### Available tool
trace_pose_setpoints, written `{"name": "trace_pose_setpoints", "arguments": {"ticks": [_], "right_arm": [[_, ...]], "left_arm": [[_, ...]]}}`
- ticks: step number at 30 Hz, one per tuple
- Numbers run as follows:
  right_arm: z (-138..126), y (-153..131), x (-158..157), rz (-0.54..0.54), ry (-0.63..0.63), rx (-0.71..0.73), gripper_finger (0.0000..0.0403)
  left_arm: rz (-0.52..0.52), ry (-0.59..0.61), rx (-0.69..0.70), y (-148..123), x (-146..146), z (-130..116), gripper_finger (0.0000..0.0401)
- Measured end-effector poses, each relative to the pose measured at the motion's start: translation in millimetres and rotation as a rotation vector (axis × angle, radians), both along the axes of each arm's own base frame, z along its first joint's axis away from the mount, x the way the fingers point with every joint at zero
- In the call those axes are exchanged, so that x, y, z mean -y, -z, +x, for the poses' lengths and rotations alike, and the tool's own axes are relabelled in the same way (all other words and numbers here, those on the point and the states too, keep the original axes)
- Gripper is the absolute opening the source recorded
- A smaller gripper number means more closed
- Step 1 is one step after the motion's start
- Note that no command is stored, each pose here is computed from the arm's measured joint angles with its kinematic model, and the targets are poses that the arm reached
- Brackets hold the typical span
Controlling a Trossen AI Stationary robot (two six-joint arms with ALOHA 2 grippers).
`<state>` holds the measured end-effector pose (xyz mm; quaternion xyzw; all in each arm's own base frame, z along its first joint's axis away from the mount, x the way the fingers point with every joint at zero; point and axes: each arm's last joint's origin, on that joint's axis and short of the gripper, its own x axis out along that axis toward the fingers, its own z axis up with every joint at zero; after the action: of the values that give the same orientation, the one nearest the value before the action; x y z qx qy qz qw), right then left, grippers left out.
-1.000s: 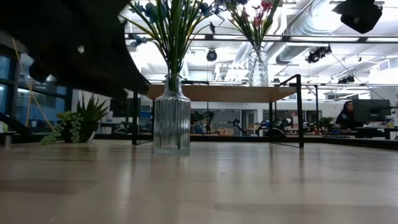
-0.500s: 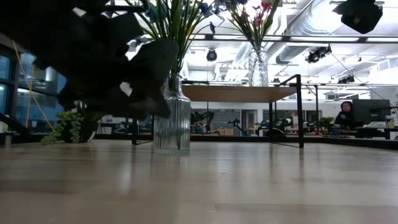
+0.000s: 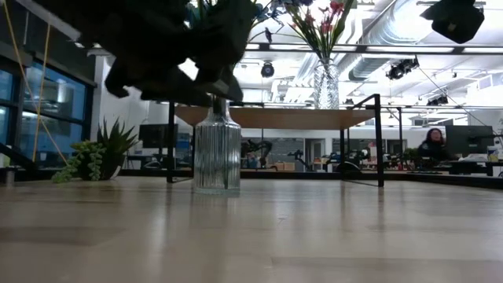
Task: Pick and place flowers into a vace then onto a shelf
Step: Put the transparent flower vase on the shelf
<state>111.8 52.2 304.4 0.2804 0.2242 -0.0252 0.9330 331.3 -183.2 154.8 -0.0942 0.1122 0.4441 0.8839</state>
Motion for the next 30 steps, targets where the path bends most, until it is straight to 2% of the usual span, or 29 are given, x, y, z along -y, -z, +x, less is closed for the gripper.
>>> {"name": "trace_pose_setpoints", "arguments": {"ticks": [6,14,20,23,30], "right_arm": [[0,0,0,0.001,-0.002,0.000,0.0266],[0,0,0,0.007,-0.014,-0.003,0.0266],[0,0,-1,0.010,-0.020,-0.003,0.0266],[0,0,-1,0.010,-0.020,-0.003,0.0266],[0,0,-1,0.008,-0.016,-0.002,0.0266]], "left_arm": [[0.055,-0.007,-0.045,-7,-8,10,0.0253],[0.066,-0.017,-0.085,-6,-13,9,0.0255],[0.010,-0.020,-0.045,-7,-9,7,0.0255],[0.016,-0.002,-0.045,-12,-3,8,0.0255],[0.058,0.012,-0.142,-20,-2,3,0.0255]]}}
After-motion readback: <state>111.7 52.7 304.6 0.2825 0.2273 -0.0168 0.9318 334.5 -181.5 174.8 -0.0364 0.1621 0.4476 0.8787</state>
